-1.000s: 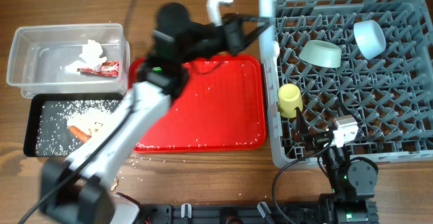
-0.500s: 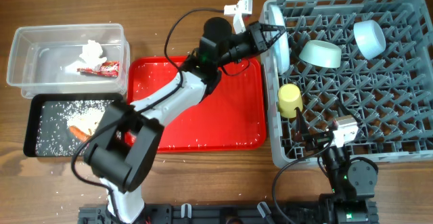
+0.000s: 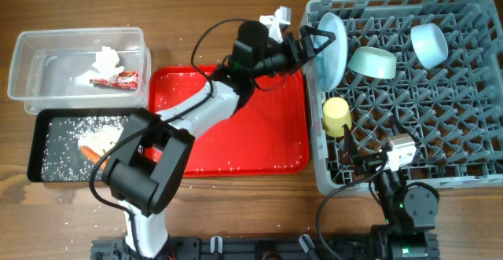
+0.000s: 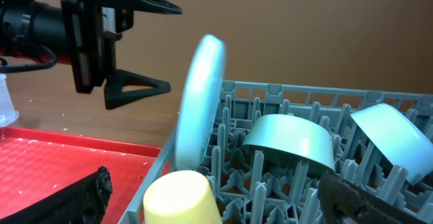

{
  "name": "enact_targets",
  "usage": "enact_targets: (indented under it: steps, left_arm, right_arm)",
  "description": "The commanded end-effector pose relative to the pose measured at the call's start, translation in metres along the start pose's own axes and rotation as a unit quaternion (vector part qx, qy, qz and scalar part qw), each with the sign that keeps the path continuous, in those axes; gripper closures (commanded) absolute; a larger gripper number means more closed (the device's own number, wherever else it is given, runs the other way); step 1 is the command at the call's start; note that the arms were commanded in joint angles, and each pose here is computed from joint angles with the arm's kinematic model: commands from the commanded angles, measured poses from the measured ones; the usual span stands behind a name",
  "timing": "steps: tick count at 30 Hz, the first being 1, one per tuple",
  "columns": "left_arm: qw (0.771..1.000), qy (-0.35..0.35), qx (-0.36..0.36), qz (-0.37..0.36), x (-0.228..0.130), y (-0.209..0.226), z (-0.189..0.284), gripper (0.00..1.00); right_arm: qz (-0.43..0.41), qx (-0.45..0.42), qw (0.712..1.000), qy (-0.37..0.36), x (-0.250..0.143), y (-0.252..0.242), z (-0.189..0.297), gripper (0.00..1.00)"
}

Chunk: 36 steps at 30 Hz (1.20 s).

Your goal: Sort waste into correct bins and load items into the dishwasher rack

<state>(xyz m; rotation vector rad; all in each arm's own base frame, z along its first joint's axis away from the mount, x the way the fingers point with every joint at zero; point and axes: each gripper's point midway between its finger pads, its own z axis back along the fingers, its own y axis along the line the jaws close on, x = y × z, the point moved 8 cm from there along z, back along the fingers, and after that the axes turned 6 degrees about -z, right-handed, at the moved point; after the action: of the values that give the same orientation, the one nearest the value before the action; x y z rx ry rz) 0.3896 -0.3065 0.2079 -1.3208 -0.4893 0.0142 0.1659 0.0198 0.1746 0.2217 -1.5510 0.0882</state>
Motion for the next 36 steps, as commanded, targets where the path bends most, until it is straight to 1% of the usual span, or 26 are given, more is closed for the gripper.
enact_targets:
  steps: [1,4,6,8,10,13,15,16,17,20,22,24,29,30,33,36]
  left_arm:
    - [1.0,0.015,-0.013,0.001,0.019,0.009,0.019,0.0]
    - [1.0,0.015,-0.013,0.009,0.033,0.011,0.037,0.0]
    - [1.0,0.017,-0.012,0.002,0.044,0.01,0.053,0.01]
    - [1.0,0.019,0.013,-0.008,0.051,0.006,0.076,0.0]
    - [0.998,0.021,0.045,-0.025,0.051,0.001,0.096,0.01]
    - [0.989,0.018,0.14,-0.046,0.041,-0.011,0.138,0.0]
    - [0.971,0.011,0.227,-0.07,0.028,-0.021,0.168,0.01]
    - [0.955,0.006,0.284,-0.092,0.019,-0.028,0.187,0.0]
    - [0.941,0.004,0.32,-0.111,0.01,-0.037,0.203,0.01]
    - [0.909,-0.004,0.386,-0.16,-0.016,-0.068,0.245,0.0]
    - [0.898,-0.022,0.403,-0.176,-0.033,-0.088,0.269,0.0]
    - [0.894,-0.04,0.404,-0.189,-0.048,-0.106,0.29,0.0]
    - [0.896,-0.081,0.377,-0.221,-0.089,-0.142,0.332,0.0]
    - [0.889,-0.093,0.386,-0.23,-0.1,-0.147,0.345,0.0]
    - [0.864,-0.131,0.421,-0.243,-0.113,-0.15,0.368,0.0]
    - [0.83,-0.142,0.447,-0.302,-0.117,-0.154,0.381,0.0]
  right_arm:
    - [-0.009,0.003,1.0,-0.006,0.002,0.001,0.001,0.0]
    - [-0.009,0.003,1.0,-0.006,0.002,0.001,0.001,0.0]
    - [-0.008,0.003,1.0,-0.006,0.002,0.001,0.001,0.0]
    - [-0.009,0.003,1.0,-0.006,0.002,0.001,0.001,0.0]
    - [-0.009,0.003,1.0,-0.006,0.002,0.001,0.001,0.0]
    - [-0.009,0.003,1.0,-0.006,0.002,0.001,0.001,0.0]
    - [-0.009,0.003,1.0,-0.006,0.002,0.001,0.001,0.0]
    - [-0.009,0.003,1.0,-0.006,0.002,0.001,0.001,0.0]
    - [-0.009,0.003,1.0,-0.006,0.002,0.001,0.001,0.0]
    - [-0.009,0.003,1.0,-0.006,0.002,0.001,0.001,0.0]
    - [-0.009,0.003,1.0,-0.006,0.002,0.001,0.001,0.0]
    - [-0.009,0.003,1.0,-0.007,0.002,0.001,0.001,0.0]
    - [-0.009,0.003,1.0,-0.006,0.002,0.001,0.001,0.0]
    - [-0.009,0.003,1.0,-0.006,0.002,0.001,0.001,0.0]
    - [-0.009,0.003,1.0,-0.006,0.002,0.001,0.001,0.0]
    - [-0.009,0.003,1.0,-0.006,0.002,0.001,0.001,0.0]
